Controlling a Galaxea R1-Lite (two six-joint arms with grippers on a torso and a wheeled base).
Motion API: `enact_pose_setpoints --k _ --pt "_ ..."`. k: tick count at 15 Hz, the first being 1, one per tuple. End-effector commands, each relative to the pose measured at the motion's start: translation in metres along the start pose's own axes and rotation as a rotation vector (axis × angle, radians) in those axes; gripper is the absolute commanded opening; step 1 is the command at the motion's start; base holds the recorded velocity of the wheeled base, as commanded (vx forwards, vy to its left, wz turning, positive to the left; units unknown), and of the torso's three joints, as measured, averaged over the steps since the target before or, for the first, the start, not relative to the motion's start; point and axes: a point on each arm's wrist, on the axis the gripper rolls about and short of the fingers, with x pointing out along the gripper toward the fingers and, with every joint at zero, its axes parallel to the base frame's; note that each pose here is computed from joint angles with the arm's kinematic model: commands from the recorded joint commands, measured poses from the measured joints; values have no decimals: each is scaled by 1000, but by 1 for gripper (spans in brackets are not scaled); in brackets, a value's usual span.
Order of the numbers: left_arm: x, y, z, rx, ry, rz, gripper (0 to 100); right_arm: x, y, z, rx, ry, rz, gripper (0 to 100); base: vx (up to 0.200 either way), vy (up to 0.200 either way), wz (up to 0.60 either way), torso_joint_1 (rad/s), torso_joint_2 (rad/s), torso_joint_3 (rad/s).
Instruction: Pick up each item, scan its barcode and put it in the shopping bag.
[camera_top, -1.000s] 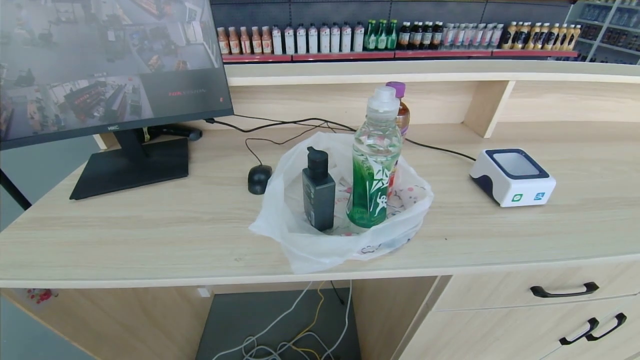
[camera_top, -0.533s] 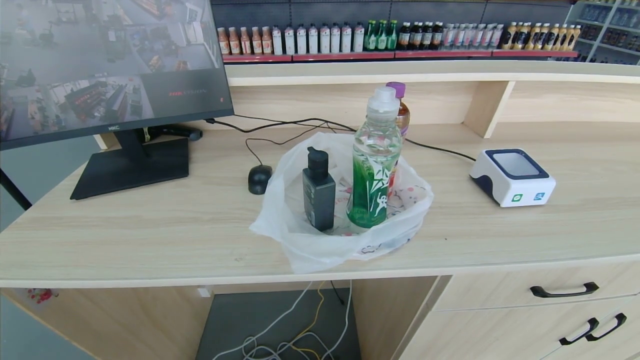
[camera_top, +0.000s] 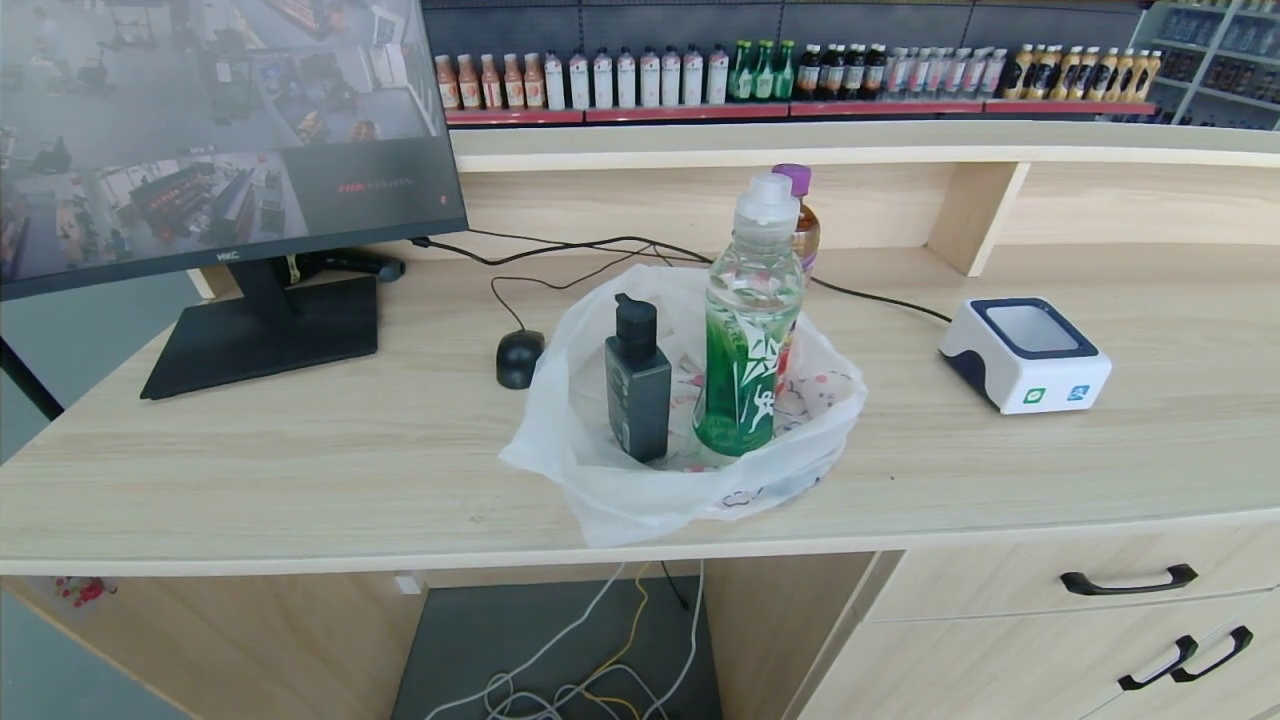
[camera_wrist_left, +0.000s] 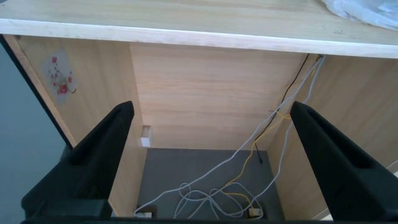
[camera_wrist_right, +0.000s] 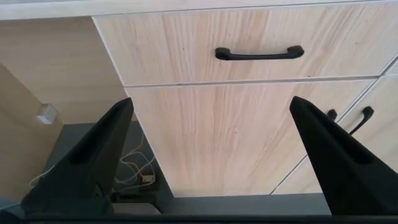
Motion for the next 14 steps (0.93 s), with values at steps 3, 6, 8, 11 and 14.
enact_pose_setpoints --k 3,6,8,11,14 --pt "0 0 0 1 0 0 100 -3 0 -1 7 -37 4 100 -133 0 0 2 3 2" --pt "0 0 0 4 0 0 100 -3 0 -1 16 -37 4 100 0 0 0 0 0 0" --pt "0 0 0 4 0 0 100 -3 0 -1 13 -37 5 100 0 0 0 0 0 0" --pt "0 0 0 4 0 0 100 -3 0 -1 15 -37 5 100 0 -67 0 1 -1 2" --pt "0 0 0 6 0 0 100 -3 0 -1 15 -37 5 100 0 -200 0 -1 1 1"
